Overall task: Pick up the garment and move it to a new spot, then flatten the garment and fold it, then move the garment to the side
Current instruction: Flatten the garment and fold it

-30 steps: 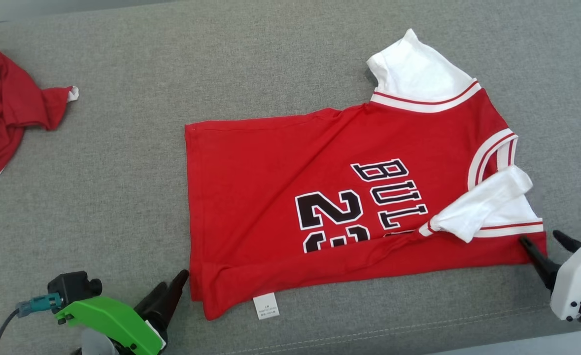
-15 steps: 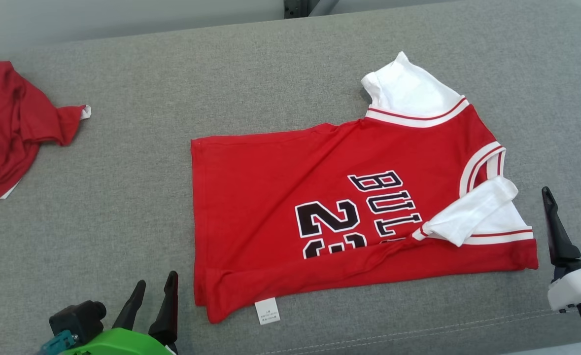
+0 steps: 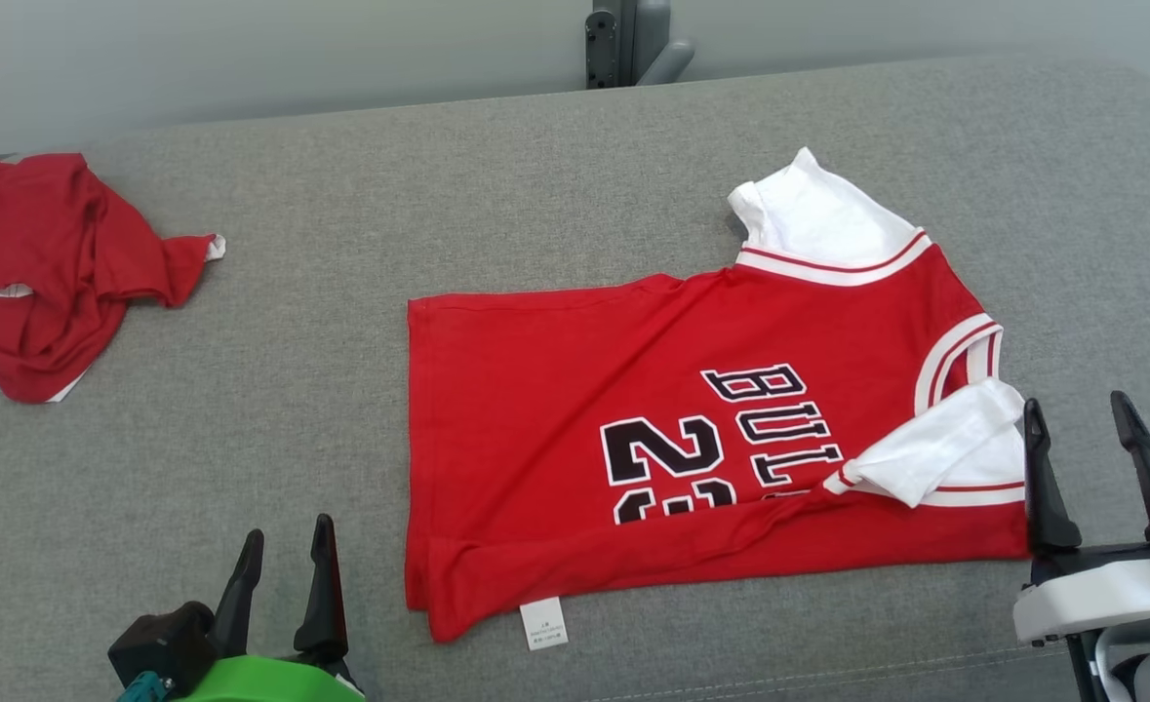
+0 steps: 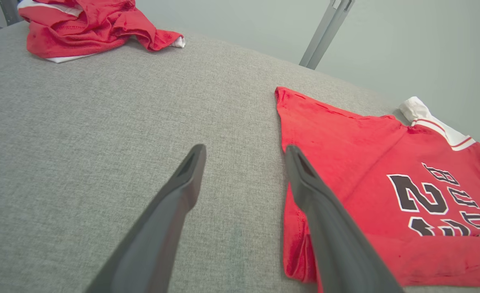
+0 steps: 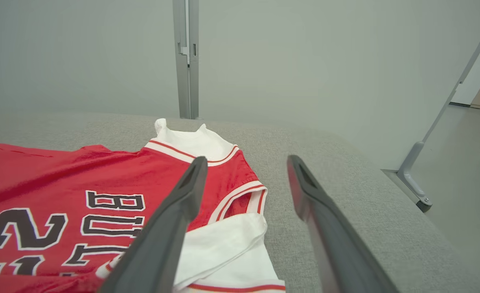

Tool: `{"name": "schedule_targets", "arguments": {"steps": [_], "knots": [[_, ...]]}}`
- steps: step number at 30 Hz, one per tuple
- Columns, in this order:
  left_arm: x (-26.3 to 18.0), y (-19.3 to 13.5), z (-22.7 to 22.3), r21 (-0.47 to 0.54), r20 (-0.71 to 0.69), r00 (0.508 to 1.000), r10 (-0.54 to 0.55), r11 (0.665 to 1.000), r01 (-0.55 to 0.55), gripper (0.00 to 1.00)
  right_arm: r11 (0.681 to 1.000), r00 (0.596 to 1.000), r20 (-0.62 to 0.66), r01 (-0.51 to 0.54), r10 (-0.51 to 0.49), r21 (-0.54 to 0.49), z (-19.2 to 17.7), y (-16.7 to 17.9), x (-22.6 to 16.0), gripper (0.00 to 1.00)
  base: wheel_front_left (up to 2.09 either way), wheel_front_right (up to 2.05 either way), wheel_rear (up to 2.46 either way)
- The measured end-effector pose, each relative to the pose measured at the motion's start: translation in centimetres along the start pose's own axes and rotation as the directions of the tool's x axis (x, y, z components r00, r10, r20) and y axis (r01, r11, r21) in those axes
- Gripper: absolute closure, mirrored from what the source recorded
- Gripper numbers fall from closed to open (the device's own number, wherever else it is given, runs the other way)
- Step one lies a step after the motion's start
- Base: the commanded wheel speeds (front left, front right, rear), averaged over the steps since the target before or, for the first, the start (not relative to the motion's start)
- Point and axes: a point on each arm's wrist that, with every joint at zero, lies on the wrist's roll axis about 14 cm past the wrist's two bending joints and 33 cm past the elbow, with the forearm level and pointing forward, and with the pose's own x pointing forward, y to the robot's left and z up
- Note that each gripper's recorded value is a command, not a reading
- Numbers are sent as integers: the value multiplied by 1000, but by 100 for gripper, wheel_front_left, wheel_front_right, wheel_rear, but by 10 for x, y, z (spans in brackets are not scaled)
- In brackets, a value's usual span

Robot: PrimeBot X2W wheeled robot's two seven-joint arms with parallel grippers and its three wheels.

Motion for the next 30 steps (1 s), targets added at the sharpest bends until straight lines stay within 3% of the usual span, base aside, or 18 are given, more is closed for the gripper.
{"name": "schedule_targets", "arguments": {"steps": [7,9,13,20,30], "knots": [[13,-4,7,13,27,999,-25,1000,24,0,999,998,-50,-23,25,46,-19,16,7,0,0,0,0],[25,-9,11,16,39,998,-45,999,45,0,995,998,-51,-32,37,95,-22,23,21,0,0,0,0],[62,-31,18,23,14,991,-130,991,130,0,994,997,-37,-68,72,90,-18,24,66,0,0,0,0],[127,-53,2,45,-158,964,-214,974,224,0,985,971,-166,-168,173,47,-37,45,149,0,0,0,0],[165,-36,-52,77,-365,914,-175,973,217,0,971,903,-367,-238,222,4,-91,58,218,0,0,0,0]]}}
